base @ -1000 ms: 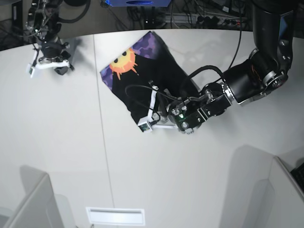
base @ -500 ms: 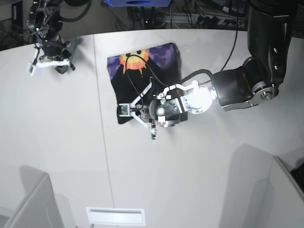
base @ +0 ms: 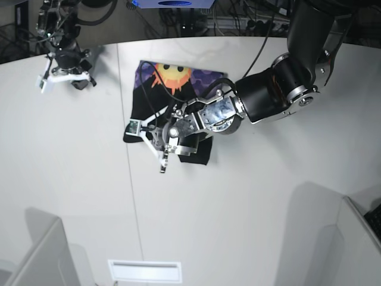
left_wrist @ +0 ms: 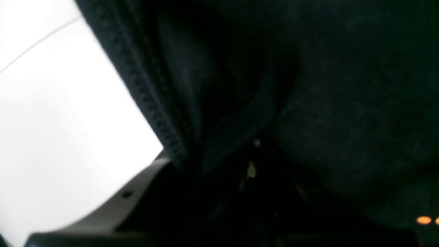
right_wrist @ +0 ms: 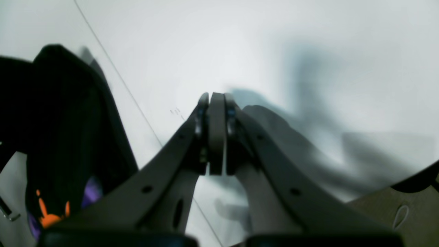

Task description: Fold the T-shirt properly

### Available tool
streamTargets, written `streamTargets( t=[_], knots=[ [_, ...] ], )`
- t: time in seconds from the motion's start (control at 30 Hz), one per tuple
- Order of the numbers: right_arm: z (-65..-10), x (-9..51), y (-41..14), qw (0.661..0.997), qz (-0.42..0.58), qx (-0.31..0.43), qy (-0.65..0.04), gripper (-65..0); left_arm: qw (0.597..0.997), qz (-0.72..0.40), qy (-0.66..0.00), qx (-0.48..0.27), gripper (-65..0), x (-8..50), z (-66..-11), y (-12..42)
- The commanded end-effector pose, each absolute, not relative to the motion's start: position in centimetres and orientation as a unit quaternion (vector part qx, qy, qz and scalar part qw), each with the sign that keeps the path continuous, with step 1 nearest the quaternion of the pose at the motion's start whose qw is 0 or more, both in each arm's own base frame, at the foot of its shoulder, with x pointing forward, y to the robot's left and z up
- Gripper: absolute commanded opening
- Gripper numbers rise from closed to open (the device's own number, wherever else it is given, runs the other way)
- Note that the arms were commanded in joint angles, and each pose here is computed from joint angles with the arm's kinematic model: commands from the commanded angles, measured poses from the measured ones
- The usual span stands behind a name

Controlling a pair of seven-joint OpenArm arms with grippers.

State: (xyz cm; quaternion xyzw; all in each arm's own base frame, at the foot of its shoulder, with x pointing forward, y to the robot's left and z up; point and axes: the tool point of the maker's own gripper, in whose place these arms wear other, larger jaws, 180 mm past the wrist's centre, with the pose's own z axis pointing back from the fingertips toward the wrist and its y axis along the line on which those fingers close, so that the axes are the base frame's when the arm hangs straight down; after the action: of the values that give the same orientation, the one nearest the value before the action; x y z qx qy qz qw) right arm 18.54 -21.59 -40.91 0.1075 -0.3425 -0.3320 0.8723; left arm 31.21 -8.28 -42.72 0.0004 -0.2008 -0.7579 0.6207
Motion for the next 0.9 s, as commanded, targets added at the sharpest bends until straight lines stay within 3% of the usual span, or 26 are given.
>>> streamTargets(
  t=[0.0, 0.47, 0.87],
  knots=[
    [-40.1, 19.0, -22.1, 0.868, -0.326, 0.104, -0.360, -65.0, 0.625, -0.757, -0.189, 0.013, -65.0, 31.7, -43.1, -7.4],
    [-39.9, 19.4, -22.1, 0.867, -0.324, 0.104, -0.364, -65.0, 0.645, -0.748, -0.149, 0.047, -65.0, 32.5, -44.3, -4.7],
    [-40.0, 19.4, -22.0, 0.869, -0.322, 0.105, -0.362, -65.0, 0.667, -0.721, -0.180, 0.057, -65.0, 34.2, -41.2, -4.8]
  ],
)
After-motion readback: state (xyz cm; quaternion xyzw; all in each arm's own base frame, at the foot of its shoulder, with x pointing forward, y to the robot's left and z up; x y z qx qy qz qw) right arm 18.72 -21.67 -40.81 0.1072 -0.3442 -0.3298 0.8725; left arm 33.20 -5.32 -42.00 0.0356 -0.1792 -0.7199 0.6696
